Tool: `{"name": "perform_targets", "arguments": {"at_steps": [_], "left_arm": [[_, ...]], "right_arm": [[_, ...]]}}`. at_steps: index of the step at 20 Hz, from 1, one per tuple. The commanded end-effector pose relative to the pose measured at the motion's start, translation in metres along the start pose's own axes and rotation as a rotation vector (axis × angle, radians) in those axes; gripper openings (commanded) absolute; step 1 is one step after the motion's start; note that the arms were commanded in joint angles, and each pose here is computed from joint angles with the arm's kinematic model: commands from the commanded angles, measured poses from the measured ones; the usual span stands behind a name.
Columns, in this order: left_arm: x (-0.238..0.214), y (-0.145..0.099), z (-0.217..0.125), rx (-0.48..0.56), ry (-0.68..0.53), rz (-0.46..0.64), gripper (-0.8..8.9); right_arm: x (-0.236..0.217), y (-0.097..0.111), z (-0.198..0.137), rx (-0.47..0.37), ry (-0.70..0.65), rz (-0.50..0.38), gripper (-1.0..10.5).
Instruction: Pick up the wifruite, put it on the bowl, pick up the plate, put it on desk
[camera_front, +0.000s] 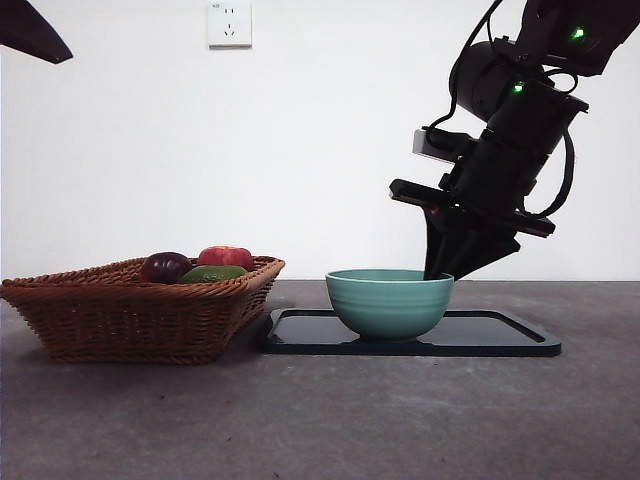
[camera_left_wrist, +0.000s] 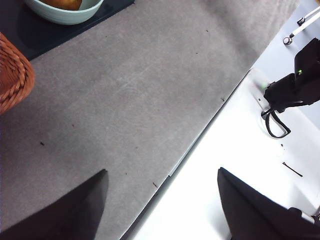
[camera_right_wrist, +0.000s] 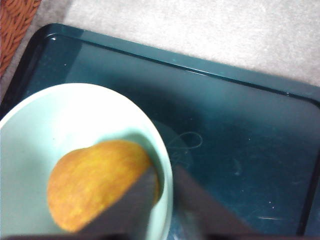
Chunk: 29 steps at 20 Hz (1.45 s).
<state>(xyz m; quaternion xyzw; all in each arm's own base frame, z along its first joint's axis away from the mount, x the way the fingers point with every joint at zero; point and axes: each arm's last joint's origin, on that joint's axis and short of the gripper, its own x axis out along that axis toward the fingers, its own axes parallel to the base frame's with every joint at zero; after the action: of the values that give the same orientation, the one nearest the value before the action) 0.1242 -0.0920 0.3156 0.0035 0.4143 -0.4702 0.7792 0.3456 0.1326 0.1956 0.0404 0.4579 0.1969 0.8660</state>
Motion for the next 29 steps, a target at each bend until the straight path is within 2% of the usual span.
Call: {"name": "perform_targets", "arguments": {"at_steps": [1,5,11,14,19,25,29], "left_arm": [[0.000,-0.001,0.003,0.016,-0.011,-0.008,3.44],[0.000,-0.001,0.003,0.017,-0.012,-0.008,3.44],[0.000,-0.001,0.006,0.032,-0.037,-0.008,3.44],[0.000,-0.001,0.006,0.034,-0.037,-0.008,3.44],[0.000,-0.001,0.006,0.036,-0.038,-0.008,3.44],[0.000,-0.001,0.010,0.055,-0.077,-0.008,3.44],[0.000,-0.001,0.010,0.055,-0.077,-0.008,3.44]], "right_arm": [[0.002,0.003,0.005,-0.013,-0.006,0.004,1.4],[-0.013,0.003,0.011,-0.013,-0.045,-0.015,1.7],[-0.107,0.020,0.016,-0.038,-0.167,0.020,1.7],[-0.160,0.031,0.000,-0.072,-0.157,0.121,1.7],[-0.214,0.040,-0.033,-0.123,-0.108,0.129,1.7],[-0.245,0.048,-0.070,-0.166,-0.097,0.164,1.7],[-0.247,0.046,-0.098,-0.178,-0.092,0.186,1.7]]}}
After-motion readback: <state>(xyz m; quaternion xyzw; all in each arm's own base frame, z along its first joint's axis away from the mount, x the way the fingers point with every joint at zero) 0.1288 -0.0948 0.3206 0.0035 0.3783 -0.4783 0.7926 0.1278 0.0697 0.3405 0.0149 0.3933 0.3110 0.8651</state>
